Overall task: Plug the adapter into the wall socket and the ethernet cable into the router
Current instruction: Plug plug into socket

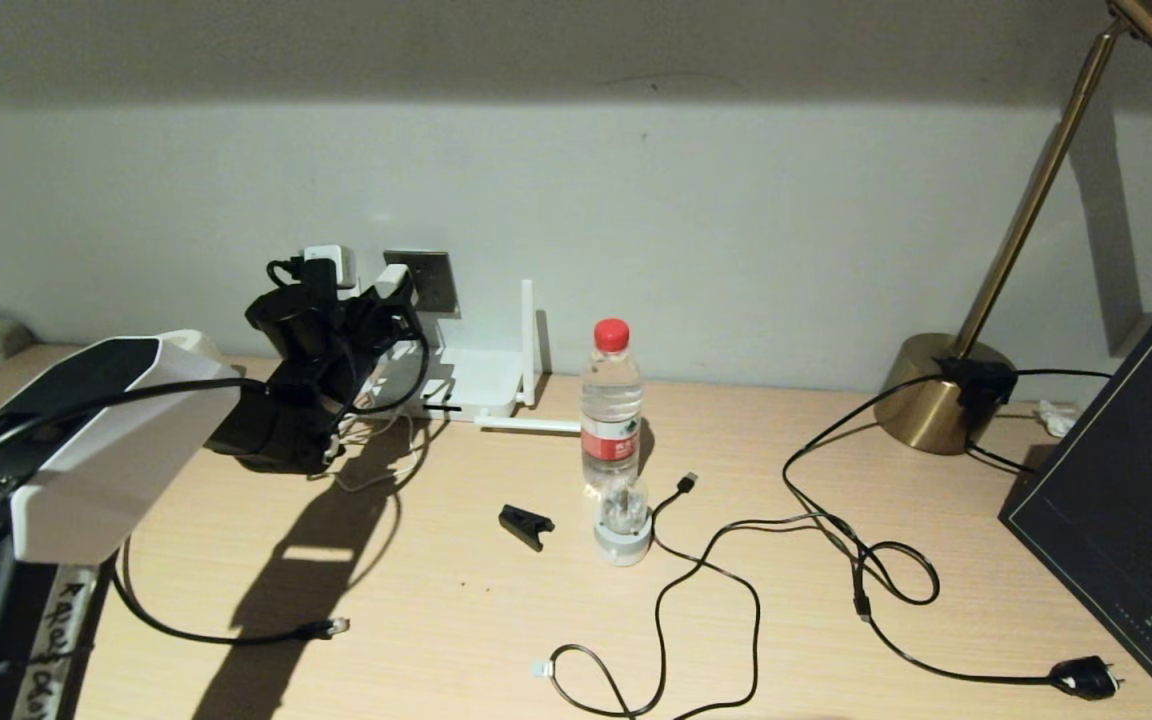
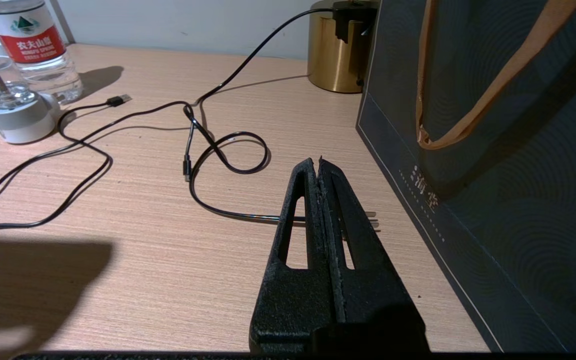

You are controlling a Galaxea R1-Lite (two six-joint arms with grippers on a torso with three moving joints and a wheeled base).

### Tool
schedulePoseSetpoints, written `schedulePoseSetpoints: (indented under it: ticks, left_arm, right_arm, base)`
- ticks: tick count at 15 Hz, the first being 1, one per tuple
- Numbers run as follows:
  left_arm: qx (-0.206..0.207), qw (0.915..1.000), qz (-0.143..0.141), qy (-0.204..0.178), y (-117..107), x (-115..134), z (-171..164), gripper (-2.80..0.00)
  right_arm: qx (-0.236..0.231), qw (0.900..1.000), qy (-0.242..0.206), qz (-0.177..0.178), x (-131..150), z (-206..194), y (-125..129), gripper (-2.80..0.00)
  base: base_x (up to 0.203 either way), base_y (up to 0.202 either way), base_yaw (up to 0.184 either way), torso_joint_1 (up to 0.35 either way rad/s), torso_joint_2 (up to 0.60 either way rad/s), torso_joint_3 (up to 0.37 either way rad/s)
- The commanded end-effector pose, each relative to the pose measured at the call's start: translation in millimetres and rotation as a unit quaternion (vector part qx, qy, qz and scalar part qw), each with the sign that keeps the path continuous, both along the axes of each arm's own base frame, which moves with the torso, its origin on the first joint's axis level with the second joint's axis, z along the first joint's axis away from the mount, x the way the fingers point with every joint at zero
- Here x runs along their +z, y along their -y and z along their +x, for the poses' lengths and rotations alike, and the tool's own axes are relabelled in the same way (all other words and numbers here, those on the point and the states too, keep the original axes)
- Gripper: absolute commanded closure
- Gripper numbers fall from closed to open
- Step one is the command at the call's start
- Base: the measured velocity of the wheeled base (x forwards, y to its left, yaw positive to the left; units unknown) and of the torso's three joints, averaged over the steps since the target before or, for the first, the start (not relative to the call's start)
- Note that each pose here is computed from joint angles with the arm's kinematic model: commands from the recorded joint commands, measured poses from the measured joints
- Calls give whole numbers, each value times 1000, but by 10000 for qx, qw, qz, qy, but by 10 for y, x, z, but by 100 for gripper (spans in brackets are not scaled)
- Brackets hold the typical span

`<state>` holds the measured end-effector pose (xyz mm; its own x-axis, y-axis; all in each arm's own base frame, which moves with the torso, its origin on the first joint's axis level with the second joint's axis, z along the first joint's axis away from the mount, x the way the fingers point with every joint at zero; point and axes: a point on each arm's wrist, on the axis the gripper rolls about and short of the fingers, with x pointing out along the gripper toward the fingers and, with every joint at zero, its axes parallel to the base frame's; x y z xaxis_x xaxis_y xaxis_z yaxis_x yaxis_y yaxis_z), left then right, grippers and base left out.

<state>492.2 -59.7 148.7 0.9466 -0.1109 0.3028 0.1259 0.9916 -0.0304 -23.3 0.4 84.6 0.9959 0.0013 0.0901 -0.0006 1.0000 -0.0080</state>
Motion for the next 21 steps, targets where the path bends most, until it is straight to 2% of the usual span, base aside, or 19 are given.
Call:
schedulePoseSetpoints:
  ticks: [1,14,21]
  left_arm:
    - [-23,10000,-42,76,50,-14,37,0]
    - [-31,10000,-41,45,66,-44,39,0]
    - [-105,9999,-23,-61,154,-118,8,0]
  right_arm:
    - [1,9998,-175,-1,-97,29,0,0]
    - [1,9998,-175,-1,-97,29,0,0]
    - [1,9998,-175,-1,-97,29,0,0]
  base:
    - [0,0,0,0,0,0]
    - [0,0,0,0,0,0]
    - [0,0,0,0,0,0]
